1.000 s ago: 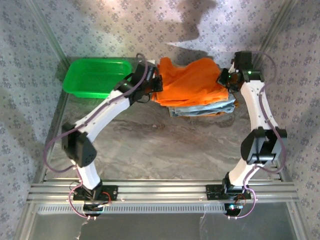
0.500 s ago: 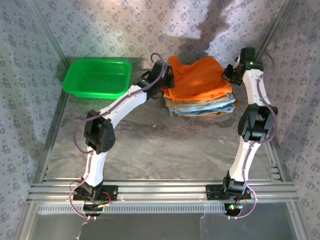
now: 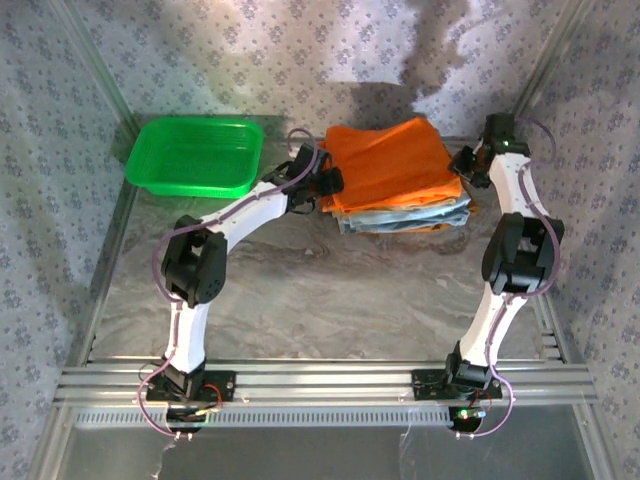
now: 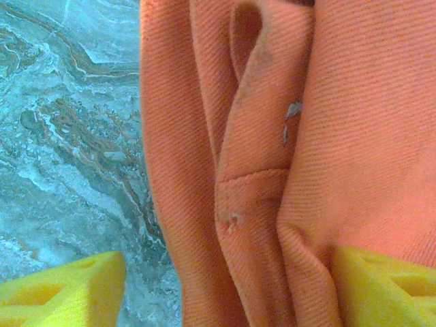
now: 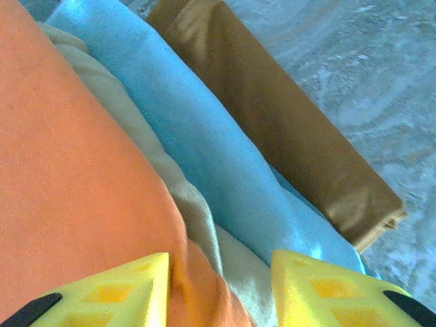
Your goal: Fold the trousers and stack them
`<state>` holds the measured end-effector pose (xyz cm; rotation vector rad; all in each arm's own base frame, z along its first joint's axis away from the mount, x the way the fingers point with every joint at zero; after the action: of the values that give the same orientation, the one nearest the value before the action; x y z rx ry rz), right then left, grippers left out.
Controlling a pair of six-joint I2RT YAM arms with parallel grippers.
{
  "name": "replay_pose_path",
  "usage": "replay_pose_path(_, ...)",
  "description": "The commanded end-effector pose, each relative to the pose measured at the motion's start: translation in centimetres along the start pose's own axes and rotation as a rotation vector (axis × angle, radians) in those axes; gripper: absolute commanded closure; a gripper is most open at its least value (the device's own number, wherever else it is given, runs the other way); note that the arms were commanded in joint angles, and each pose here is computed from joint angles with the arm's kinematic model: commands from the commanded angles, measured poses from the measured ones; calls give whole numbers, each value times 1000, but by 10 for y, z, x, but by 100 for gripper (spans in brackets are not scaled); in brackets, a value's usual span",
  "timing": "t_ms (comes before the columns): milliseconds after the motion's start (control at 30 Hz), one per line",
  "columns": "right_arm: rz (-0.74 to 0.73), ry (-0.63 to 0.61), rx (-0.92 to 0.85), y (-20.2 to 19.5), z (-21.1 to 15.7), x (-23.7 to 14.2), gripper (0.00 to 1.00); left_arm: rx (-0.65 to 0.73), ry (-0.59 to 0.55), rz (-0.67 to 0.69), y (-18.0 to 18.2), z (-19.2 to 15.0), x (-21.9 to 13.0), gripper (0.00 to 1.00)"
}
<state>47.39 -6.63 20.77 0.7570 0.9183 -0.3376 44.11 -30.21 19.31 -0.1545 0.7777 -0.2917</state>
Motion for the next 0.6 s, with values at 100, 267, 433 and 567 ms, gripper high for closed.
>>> replay_pose_path(100, -70, -8, 72, -30, -5, 19, 61, -7, 38, -11, 4, -6, -2, 22)
replay_pose_path(267, -99, -28, 85, -33, -2, 3, 64, 23, 21, -24, 6, 6, -20, 21)
replay_pose_path(433, -48, -133, 75, -11, -2, -56, 59, 73, -54, -49, 8, 37, -80, 14)
replay_pose_path(567, -11, -192, 16, 12, -23, -96, 53, 93, -96, -20, 28, 37, -130, 6)
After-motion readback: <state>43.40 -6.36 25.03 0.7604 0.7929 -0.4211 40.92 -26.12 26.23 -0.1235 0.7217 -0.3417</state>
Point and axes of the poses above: each hand's point on the last joint's axis, 136 mm out from that joint toward the fingers, its own x axis out along the fingers, its own y axis along the line the jaws close on, z = x × y, the point moved 5 cm from there along -x, back along the fingers, and after that the axes turned 15 degrees about x, right-handed, at the moved point
